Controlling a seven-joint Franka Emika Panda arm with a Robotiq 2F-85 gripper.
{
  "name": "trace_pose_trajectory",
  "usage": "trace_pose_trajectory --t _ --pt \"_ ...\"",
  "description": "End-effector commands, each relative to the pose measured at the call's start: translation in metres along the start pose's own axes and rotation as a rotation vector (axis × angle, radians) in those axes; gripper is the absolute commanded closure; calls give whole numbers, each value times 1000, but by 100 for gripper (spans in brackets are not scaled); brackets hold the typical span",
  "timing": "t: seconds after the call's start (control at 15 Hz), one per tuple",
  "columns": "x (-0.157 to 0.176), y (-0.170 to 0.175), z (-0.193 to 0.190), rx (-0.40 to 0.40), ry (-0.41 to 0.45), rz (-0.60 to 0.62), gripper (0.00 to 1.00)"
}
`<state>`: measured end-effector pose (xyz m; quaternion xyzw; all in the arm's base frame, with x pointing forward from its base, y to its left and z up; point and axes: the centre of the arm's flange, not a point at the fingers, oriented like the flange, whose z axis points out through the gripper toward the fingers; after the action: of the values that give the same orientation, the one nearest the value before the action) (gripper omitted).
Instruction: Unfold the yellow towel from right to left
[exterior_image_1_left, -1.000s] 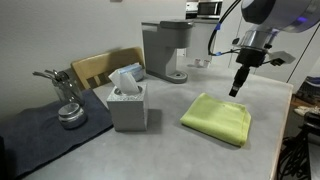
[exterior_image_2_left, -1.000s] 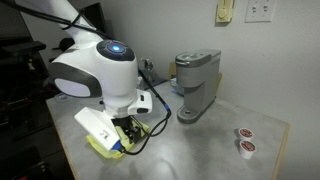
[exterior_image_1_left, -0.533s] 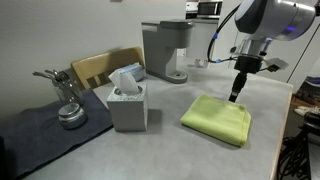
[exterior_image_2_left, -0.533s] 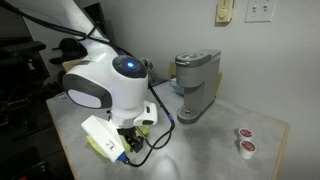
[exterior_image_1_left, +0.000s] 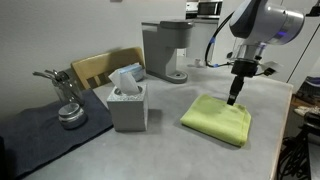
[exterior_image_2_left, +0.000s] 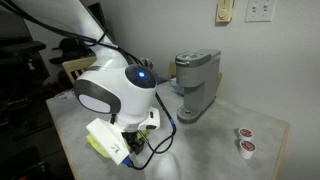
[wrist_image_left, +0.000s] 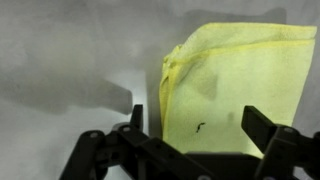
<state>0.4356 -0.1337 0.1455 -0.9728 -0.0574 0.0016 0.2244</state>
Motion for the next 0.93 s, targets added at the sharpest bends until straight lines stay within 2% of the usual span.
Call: trace_pose_trajectory --t 0.0,0.13,0.27,0.33,0.4,0.6,0.67,0.73,0.87 --pt "3 9 4 44 2 -26 8" --pt "4 9 5 53 -1 -32 23" --pt "3 9 5 57 -2 -38 29" --pt "3 9 5 58 -3 -40 36" --pt "3 9 5 60 -4 -44 33" --pt "3 10 7 65 -8 -52 37" --pt "3 10 7 66 -9 -54 44" --pt "3 10 8 67 -9 -57 58" --pt "2 10 7 67 -9 -62 71"
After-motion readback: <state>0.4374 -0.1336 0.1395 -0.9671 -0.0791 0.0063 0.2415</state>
